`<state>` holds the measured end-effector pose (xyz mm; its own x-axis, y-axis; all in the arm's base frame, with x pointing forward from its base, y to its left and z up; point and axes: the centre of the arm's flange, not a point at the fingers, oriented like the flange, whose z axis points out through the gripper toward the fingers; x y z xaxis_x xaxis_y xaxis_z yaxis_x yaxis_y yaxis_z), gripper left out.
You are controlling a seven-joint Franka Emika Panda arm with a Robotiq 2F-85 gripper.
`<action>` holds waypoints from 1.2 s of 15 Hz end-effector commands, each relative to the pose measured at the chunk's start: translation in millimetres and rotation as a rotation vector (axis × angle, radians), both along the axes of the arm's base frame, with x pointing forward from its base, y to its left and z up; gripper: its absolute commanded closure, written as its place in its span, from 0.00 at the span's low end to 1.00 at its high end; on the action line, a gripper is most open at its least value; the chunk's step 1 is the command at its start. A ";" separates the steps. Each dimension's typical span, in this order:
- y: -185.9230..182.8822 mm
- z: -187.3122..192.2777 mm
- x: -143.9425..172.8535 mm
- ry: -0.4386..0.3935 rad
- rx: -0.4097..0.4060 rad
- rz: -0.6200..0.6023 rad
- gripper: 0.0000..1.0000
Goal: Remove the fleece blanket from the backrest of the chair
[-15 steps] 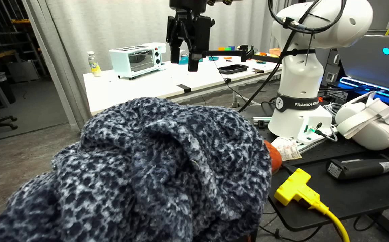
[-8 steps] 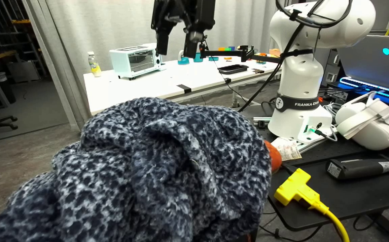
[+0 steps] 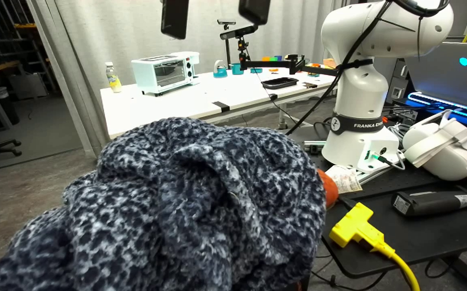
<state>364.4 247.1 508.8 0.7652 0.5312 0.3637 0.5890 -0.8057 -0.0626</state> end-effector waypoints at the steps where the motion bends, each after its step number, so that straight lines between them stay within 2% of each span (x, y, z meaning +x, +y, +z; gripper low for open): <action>1: 0.0 -1.5 3.1 0.005 -0.001 -0.003 0.00; 11: 8.6 -18.1 -2.5 0.003 0.009 -0.031 0.00; 18: -2.7 -76.7 6.9 0.028 -0.007 -0.044 0.00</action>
<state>365.9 246.9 456.3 0.7908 0.5153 0.3302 0.5634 -0.8237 -0.0640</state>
